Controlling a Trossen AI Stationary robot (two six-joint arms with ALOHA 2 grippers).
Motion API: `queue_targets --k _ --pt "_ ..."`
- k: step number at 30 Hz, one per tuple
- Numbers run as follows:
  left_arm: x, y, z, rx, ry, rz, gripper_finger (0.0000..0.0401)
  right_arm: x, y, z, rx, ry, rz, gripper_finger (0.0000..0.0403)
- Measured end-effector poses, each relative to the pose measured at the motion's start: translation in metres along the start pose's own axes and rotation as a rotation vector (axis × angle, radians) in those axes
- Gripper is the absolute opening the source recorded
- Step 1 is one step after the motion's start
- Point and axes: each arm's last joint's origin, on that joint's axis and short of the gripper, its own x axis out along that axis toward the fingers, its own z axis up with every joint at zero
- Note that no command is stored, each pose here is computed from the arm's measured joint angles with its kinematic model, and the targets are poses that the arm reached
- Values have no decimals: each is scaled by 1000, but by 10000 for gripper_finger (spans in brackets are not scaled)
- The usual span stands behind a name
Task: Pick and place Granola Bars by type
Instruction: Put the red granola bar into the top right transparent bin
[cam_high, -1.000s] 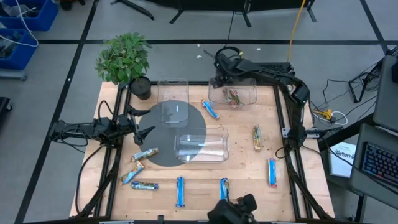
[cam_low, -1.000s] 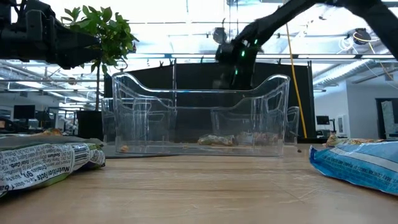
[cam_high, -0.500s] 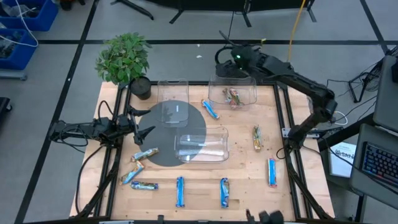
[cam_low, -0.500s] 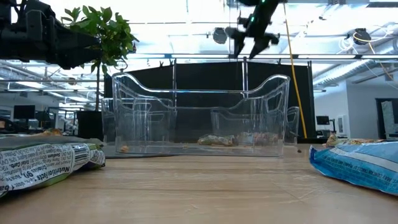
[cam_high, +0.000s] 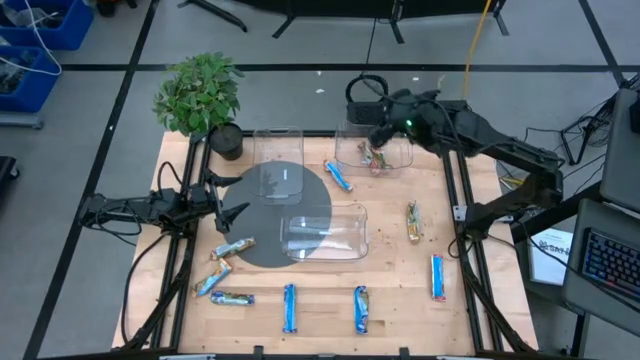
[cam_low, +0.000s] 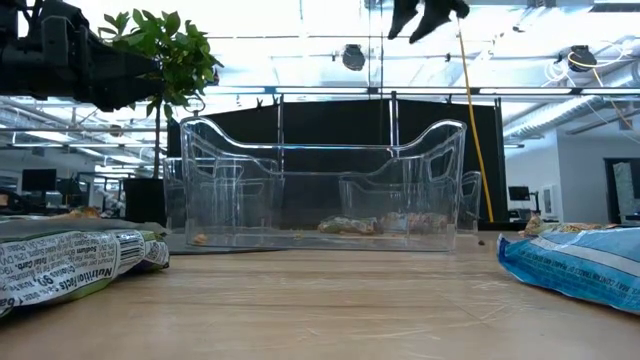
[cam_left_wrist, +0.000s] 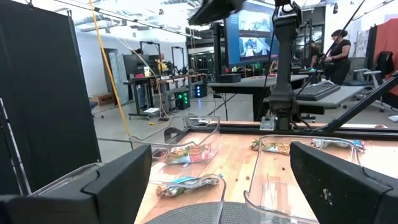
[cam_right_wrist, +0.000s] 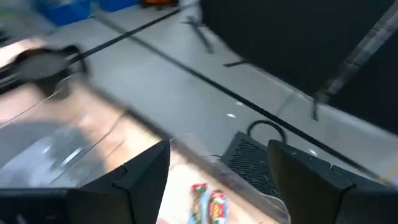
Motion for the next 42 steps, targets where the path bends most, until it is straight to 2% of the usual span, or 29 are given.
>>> queue_targets --k 3,10,16,20,24,30,35,42 --pt "0 0 0 0 0 0 379 -20 5 -5 -111 4 103 259" --pt "0 0 0 0 0 1 379 -58 7 -23 -459 38 254 258" --pt "0 0 0 0 0 0 379 -83 1 -37 -677 72 502 258" --pt "0 0 0 0 0 0 379 -98 -2 -49 -894 80 657 258" --pt "0 0 0 0 0 0 379 -105 -4 -61 -1113 118 766 258" --pt "0 0 0 0 0 0 379 -114 -5 -77 -1364 218 860 258" --pt "0 0 0 0 0 0 379 -121 3 -89 -1505 187 927 260" --pt "0 0 0 0 -1 0 379 -114 18 -128 -1724 229 1002 267"
